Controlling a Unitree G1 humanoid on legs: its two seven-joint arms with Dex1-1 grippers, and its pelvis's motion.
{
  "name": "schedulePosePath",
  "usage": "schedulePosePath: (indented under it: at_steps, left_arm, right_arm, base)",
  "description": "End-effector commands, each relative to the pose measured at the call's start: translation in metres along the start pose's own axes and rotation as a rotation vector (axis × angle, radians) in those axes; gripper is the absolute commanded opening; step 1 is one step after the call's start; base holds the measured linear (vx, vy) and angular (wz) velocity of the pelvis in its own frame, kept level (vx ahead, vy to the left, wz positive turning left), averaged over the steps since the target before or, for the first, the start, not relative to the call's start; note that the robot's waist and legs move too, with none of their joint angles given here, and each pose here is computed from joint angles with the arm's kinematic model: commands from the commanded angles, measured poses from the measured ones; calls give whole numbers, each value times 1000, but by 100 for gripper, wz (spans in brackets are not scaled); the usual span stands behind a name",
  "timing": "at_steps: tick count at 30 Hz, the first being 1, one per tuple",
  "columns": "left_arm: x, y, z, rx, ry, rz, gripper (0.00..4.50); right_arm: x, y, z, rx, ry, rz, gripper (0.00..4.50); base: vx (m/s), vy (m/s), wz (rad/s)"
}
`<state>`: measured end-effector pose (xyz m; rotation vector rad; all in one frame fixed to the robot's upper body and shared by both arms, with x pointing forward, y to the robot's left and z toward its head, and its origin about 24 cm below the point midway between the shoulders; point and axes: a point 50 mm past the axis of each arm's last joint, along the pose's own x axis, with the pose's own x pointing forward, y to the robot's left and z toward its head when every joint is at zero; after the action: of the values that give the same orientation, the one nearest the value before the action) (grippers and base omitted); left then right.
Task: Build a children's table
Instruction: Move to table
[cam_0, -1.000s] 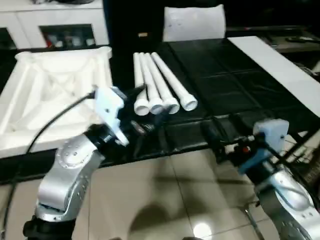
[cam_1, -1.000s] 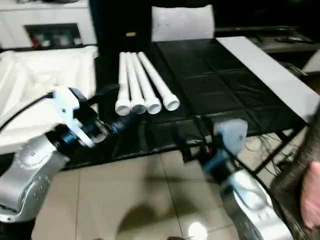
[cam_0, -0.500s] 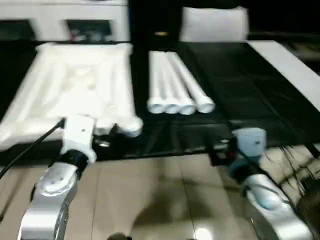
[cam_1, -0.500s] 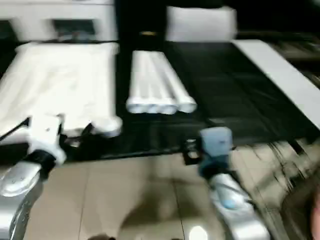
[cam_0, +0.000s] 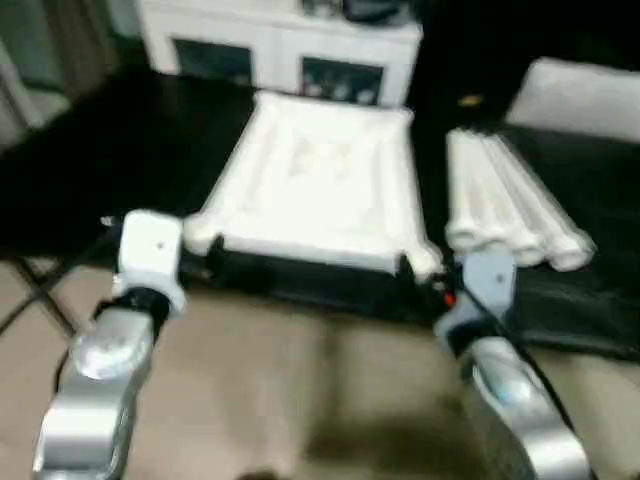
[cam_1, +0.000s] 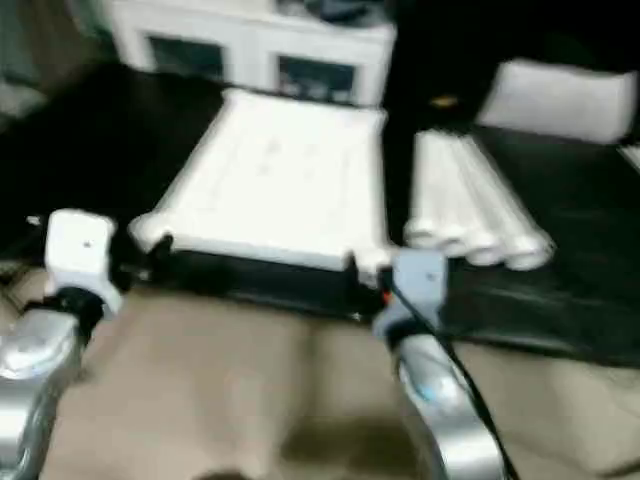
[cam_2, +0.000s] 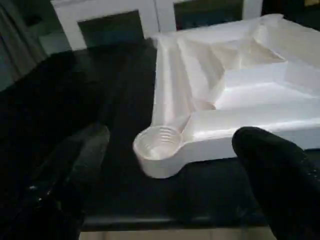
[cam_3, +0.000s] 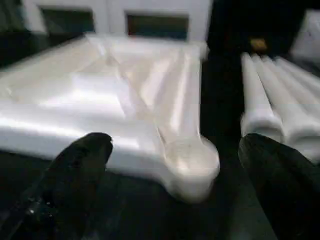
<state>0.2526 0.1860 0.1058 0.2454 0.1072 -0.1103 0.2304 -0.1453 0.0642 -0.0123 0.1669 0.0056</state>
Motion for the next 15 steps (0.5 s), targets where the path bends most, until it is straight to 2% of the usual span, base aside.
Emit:
schedulePosePath:
  at_steps: [1, 5, 7, 9, 13, 15]
  left_arm:
    - [3, -4, 4, -1, -9, -31, 447]
    - [6, -15, -2, -75, 32, -82, 447]
    - [6, -16, -4, -77, 29, -75, 447]
    - [6, -18, -7, -72, 33, -66, 447]
    - [8, -24, -11, -59, 57, -58, 447]
    - [8, -28, -10, -79, 60, -63, 447]
  right_arm:
    - [-1, -6, -2, 3, 14, -47, 450]
    - [-3, -11, -4, 1, 42, -101, 450]
    - [-2, -7, -1, 28, 27, -63, 450]
    - [0, -5, 2, -38, 1, -47, 450]
    - [3, -18, 6, -19, -15, -129, 450]
    - [4, -21, 8, 23, -5, -114, 450]
  base:
    - [-73, 285, -11]
    - [-111, 251, -6]
    - [-56, 72, 3]
    - [37, 1, -12]
    - [-146, 152, -11]
    - [-149, 26, 9]
